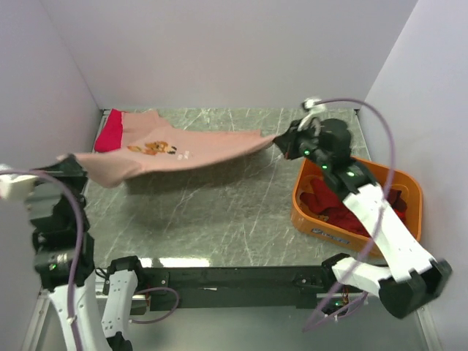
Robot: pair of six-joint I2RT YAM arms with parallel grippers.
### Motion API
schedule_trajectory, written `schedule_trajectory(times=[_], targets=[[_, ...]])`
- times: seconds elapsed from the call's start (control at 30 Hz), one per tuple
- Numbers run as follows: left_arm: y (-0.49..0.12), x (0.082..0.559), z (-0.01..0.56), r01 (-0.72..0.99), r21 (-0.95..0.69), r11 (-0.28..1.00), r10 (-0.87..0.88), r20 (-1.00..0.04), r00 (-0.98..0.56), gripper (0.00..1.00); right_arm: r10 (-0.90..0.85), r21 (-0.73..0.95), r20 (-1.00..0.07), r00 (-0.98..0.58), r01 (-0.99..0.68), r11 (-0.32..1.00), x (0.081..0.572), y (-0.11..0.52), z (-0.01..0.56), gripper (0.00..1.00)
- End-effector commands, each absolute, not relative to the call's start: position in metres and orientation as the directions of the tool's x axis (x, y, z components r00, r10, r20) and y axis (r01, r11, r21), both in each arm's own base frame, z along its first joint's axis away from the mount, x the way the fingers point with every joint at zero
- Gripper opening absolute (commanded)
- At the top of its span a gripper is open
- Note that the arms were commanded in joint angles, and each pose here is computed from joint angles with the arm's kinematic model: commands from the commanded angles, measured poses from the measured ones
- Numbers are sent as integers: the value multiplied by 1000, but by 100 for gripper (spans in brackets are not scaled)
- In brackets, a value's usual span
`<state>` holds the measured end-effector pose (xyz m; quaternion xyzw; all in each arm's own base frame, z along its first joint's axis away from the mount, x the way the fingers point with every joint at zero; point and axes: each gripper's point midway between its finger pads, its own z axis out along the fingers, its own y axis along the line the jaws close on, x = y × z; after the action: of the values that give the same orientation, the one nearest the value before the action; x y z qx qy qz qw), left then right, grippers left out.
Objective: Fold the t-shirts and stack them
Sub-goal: Flatten the tshirt out
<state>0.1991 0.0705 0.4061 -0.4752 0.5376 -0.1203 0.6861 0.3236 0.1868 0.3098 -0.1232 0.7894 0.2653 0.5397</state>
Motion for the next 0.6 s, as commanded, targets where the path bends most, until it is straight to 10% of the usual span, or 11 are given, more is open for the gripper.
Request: schedule_trajectory(times=[0.0, 0.57], targets=[[80, 162, 490, -278, -763, 584, -560, -626, 543, 1, 230, 265, -964, -131, -500, 825, 288, 162, 426, 0], [40, -24, 713, -27, -518, 855, -233, -430, 872, 1, 339, 156, -920, 196, -609, 777, 124, 99, 565, 0]])
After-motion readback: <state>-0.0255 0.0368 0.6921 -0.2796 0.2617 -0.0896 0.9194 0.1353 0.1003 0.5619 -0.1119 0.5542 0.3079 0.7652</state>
